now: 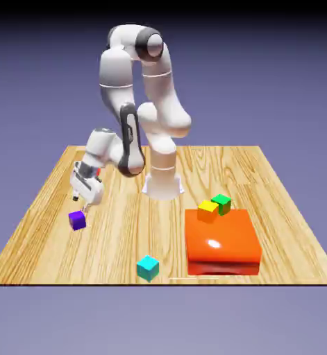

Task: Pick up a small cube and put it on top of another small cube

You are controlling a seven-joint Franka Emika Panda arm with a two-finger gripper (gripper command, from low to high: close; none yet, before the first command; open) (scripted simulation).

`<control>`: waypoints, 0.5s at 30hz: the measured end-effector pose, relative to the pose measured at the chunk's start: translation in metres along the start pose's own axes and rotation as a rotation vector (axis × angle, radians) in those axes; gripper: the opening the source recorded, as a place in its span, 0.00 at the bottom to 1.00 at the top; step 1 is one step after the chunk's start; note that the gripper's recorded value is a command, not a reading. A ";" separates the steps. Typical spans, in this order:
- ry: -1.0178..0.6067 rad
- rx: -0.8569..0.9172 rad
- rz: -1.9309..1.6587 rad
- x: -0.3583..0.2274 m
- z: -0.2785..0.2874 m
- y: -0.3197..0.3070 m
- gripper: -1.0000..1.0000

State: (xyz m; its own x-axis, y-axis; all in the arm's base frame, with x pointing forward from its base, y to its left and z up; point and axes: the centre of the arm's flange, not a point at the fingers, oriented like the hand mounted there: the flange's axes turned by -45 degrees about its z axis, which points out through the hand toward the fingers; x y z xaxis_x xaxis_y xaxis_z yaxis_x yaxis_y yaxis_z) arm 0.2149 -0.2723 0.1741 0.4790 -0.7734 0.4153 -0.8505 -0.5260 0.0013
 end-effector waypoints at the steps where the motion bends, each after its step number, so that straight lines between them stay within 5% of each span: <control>1: 0.000 -0.001 0.000 0.000 0.008 0.000 0.50; 7: 0.000 0.000 0.000 -0.007 0.056 0.000 0.50; 8: 0.000 0.001 0.001 -0.009 0.061 0.000 0.00; 15: 0.000 -0.001 -0.001 -0.001 0.020 0.000 0.00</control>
State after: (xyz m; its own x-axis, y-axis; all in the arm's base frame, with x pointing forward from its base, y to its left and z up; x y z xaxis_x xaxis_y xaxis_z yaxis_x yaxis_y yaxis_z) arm 0.2192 -0.2787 0.1553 0.4796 -0.7729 0.4155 -0.8503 -0.5262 0.0026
